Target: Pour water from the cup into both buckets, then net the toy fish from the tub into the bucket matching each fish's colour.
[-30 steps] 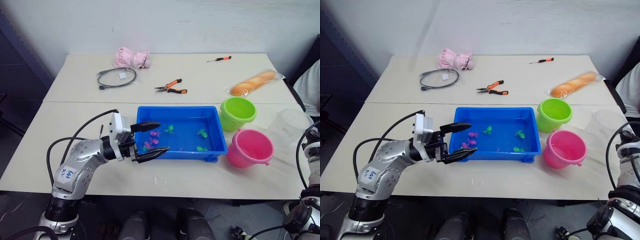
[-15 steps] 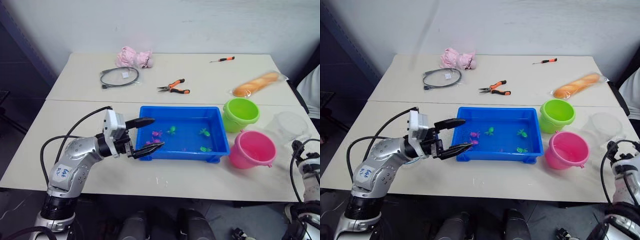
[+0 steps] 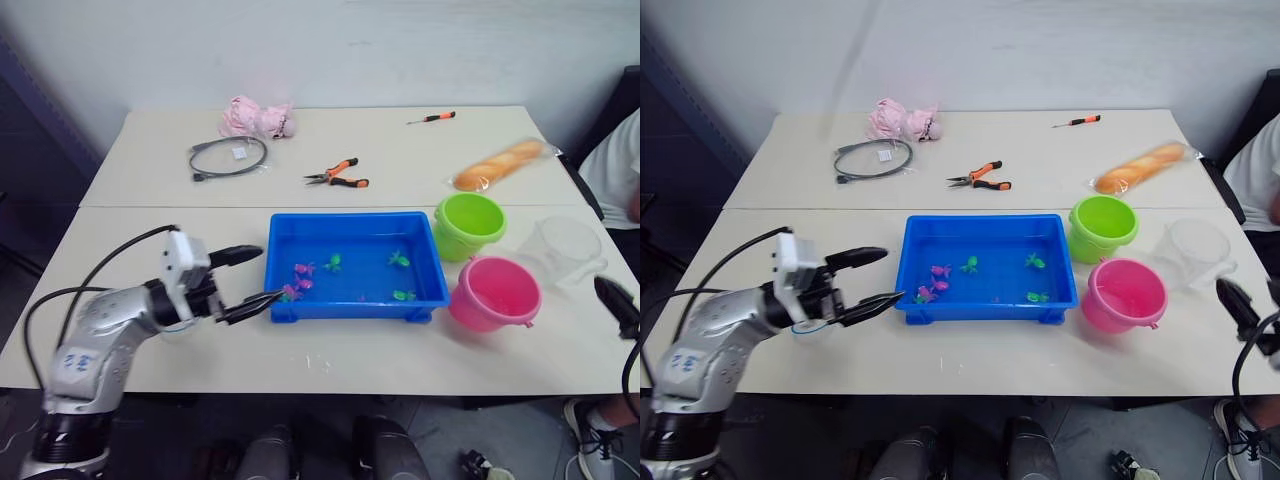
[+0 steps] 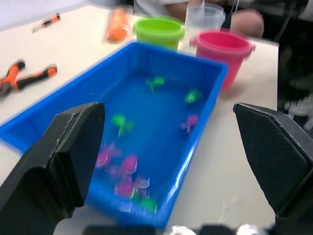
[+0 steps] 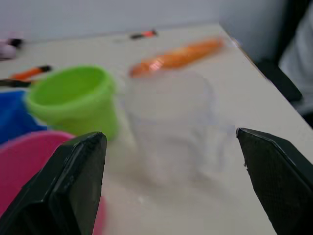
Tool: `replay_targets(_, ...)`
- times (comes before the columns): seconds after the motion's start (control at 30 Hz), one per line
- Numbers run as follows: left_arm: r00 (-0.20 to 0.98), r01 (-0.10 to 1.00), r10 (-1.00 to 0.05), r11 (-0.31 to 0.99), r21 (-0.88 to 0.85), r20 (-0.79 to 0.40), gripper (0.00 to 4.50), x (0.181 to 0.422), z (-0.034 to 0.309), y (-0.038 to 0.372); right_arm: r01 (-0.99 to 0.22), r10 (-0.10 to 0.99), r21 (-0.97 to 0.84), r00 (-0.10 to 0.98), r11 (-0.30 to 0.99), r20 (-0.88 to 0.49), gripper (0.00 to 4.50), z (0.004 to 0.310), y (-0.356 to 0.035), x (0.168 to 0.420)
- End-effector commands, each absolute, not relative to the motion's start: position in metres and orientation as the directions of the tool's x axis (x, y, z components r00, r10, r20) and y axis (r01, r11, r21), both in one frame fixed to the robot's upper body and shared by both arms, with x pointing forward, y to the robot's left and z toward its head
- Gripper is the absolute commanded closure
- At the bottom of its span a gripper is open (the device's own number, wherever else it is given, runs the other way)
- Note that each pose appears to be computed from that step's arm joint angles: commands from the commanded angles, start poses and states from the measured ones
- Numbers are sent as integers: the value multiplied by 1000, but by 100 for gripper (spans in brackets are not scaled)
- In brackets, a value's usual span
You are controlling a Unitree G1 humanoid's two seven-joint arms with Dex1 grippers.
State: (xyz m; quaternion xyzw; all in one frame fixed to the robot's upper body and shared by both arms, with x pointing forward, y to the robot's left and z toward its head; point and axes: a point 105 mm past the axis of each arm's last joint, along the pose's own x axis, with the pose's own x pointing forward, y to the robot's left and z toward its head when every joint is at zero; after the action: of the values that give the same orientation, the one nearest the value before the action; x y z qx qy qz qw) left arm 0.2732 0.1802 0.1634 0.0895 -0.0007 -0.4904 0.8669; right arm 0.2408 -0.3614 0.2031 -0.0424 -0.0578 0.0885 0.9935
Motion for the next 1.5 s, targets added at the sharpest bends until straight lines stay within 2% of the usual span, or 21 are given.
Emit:
replay_targets(0.03, 590, 805, -795, 567, 174, -138, 0, 266, 166, 219, -367, 416, -285, 899, 886, 135, 8, 239, -319, 234)
replay_targets(0.07, 611, 792, -769, 594, 145, -190, 0, 258, 158, 233, -450, 511, -309, 845, 838, 154, 8, 246, -300, 232)
replay_targets(0.13, 664, 746, -714, 652, 137, -221, 0, 249, 152, 252, -527, 598, -307, 769, 792, 224, 8, 256, -275, 230)
replay_targets(0.23, 766, 639, -610, 758, 130, -205, 0, 239, 147, 277, -616, 690, -363, 714, 700, 120, 8, 239, -244, 234)
replay_targets(0.27, 819, 561, -523, 816, 141, -235, 0, 235, 138, 297, -655, 727, -363, 680, 663, 100, 8, 230, -234, 233)
replay_targets(0.3, 857, 490, -441, 858, 155, -266, 0, 228, 130, 315, -643, 720, -355, 677, 679, 152, 8, 230, -232, 236)
replay_targets(0.37, 904, 378, -322, 909, 176, -281, 0, 214, 123, 339, -665, 739, -341, 653, 665, 169, 8, 224, -225, 235)
replay_targets(0.4, 918, 332, -272, 924, 190, -287, 0, 208, 122, 348, -678, 763, -377, 630, 631, 145, 8, 220, -220, 233)
replay_targets(0.47, 948, 149, -100, 978, 143, -301, 0, 188, 114, 374, -691, 814, -476, 571, 544, 103, 8, 209, -207, 228)
replay_targets(0.53, 944, 46, -7, 993, 108, -331, 0, 175, 108, 383, -687, 831, -516, 549, 511, 91, 8, 200, -204, 227)
replay_targets(0.6, 938, -11, 38, 997, 81, -344, 0, 169, 105, 384, -708, 848, -515, 524, 484, 76, 8, 189, -201, 224)
replay_targets(0.63, 936, -26, 49, 997, 69, -350, 0, 168, 105, 382, -728, 865, -516, 499, 451, 53, 8, 182, -199, 221)
replay_targets(0.8, 920, 63, -67, 998, -24, -386, 0, 192, 104, 338, -783, 912, -497, 409, 373, 40, 8, 172, -189, 214)
replay_targets(0.9, 926, 99, -99, 995, -17, -365, 0, 219, 114, 322, -802, 920, -474, 388, 362, 46, 8, 174, -185, 213)
replay_targets(1.0, 915, 153, -149, 988, -18, -374, 0, 257, 118, 299, -837, 933, -432, 358, 335, 30, 8, 178, -176, 209)
replay_targets(1.23, 889, 173, -177, 984, -48, -423, 0, 315, 113, 272, -820, 917, -433, 397, 374, 39, 8, 188, -166, 212)
replay_targets(1.4, 868, 180, -179, 983, -44, -463, 0, 342, 100, 263, -795, 898, -446, 437, 410, 47, 8, 191, -162, 213)
replay_targets(1.5, 846, 191, -204, 978, -77, -492, 0, 348, 92, 255, -783, 889, -450, 455, 429, 55, 8, 191, -163, 214)
